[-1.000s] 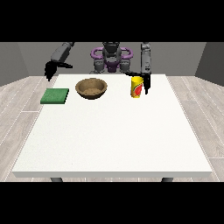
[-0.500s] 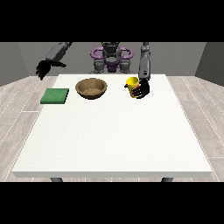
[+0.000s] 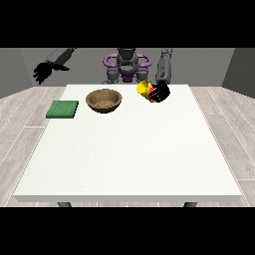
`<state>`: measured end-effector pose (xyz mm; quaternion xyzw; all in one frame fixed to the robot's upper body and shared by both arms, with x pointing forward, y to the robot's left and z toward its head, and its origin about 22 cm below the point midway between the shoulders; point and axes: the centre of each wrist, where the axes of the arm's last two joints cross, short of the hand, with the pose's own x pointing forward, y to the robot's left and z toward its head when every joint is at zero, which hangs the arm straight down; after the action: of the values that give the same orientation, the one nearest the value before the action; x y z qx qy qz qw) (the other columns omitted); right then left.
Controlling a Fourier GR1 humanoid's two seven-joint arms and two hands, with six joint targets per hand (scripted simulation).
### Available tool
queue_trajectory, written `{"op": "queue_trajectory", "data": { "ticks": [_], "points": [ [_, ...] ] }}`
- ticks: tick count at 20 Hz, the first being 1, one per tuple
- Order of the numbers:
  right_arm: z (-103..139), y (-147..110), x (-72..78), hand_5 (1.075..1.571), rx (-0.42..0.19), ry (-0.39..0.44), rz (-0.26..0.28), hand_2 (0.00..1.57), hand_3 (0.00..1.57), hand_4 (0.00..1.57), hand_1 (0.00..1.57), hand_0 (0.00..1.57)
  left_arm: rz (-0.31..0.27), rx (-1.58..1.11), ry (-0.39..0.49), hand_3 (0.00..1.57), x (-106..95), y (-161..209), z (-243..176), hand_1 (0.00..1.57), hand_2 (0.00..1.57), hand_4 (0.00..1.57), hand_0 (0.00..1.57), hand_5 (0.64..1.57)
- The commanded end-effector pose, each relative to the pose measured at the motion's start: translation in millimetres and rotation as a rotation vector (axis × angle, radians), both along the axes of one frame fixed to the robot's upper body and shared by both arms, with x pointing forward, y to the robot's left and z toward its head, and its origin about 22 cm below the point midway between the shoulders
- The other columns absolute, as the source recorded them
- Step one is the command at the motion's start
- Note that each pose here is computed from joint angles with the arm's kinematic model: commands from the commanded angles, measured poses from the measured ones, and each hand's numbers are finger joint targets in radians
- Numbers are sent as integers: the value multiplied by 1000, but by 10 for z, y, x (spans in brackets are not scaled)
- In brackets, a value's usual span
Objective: Pick the cup and pour the ball into the bowl, then pick the bowl and place it on the pad
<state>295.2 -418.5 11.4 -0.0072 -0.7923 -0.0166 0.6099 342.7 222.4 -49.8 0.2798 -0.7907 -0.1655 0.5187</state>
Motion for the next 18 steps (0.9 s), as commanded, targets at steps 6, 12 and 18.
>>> {"op": "queue_trajectory", "data": {
  "ticks": [6,12,18],
  "points": [
    [-600,-408,-622,1560,4,209,-172,0,0,0,0,0,-108,295,117,1571,-9,-757,201,1375,1571,1143,1375,1567],
    [-434,-440,-420,1558,17,181,-160,39,0,0,0,0,-77,401,86,1571,103,-1111,506,1364,1571,1068,1364,1568],
    [-580,-336,-460,1552,18,143,-129,0,0,0,0,0,-40,525,13,1571,95,-1261,567,1279,1571,1000,1279,1569]
  ]
}}
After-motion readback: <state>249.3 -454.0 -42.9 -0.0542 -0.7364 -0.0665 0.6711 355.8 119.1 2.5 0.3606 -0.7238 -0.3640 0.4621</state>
